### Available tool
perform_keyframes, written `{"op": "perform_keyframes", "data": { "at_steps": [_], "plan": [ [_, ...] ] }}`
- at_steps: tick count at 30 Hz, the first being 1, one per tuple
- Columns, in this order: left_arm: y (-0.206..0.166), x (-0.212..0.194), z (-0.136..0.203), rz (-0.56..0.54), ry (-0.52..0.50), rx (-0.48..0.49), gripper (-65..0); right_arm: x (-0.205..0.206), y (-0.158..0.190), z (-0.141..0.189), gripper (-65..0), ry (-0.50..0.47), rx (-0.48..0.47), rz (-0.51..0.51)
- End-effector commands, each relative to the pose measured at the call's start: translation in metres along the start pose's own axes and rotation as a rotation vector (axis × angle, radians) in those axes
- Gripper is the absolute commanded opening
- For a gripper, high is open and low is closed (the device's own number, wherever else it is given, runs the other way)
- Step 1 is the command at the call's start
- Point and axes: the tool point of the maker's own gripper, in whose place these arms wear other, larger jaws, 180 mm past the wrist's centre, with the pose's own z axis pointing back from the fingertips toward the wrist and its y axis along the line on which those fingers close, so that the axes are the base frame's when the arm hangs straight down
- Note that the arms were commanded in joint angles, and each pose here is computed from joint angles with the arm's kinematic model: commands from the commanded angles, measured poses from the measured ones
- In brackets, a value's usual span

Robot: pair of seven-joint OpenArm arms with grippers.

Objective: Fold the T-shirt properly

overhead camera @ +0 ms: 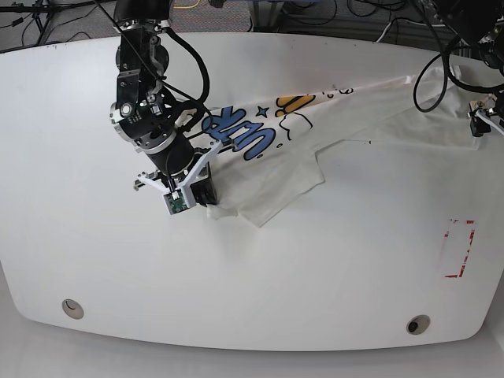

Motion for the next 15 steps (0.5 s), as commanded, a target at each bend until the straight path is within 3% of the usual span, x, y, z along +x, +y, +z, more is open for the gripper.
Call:
{"op": "perform_keyframes", "data": {
  "at_steps": [1,15],
  "plan": [
    [0.011,0.017,0.007,-0.014,-0.048,0.020,-22.2,0.017,-0.001,0.005,-64.3,-0.065,0.004,0.015],
    [-0.015,0.019,-0.003,-0.045,-0.045,-0.029,-21.9,0.004,-0.004,0.007,-63.8,-0.025,0.005,0.013]
  ]
}}
